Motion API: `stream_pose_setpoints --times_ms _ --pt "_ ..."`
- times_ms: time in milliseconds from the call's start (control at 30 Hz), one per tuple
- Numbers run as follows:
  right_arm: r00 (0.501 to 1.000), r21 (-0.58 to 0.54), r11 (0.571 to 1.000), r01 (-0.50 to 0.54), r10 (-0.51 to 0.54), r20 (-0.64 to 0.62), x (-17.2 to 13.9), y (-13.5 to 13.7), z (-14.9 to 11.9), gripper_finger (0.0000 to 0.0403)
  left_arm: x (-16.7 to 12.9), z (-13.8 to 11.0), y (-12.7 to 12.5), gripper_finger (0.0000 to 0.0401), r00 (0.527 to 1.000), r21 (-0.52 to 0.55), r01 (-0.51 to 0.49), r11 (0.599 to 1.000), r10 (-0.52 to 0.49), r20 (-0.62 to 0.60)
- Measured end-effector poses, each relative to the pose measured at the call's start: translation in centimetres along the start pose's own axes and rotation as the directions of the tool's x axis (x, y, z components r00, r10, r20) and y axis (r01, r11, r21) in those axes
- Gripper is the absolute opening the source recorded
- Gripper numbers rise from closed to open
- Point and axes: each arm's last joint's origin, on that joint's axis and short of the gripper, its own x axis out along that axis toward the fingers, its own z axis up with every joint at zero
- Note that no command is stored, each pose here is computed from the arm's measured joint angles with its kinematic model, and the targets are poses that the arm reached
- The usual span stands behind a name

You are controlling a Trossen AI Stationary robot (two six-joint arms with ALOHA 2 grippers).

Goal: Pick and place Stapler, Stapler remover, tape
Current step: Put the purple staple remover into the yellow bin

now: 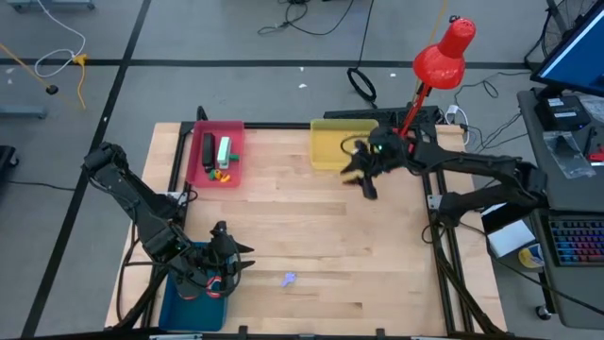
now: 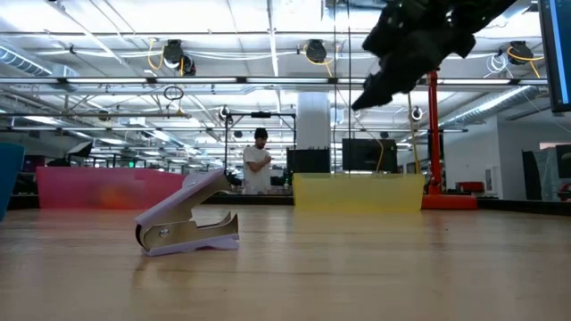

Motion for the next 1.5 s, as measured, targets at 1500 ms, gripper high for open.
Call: stream_pose_setpoints --times_ms 1500 --pt "0.936 -0.128 0.961 -0.244 0.268 0.23 -1.3 15.0 -9.6 0.0139 8.6 0.2 0.7 0.0152 0.991 0.001 0.013 1.0 -0.012 -0.13"
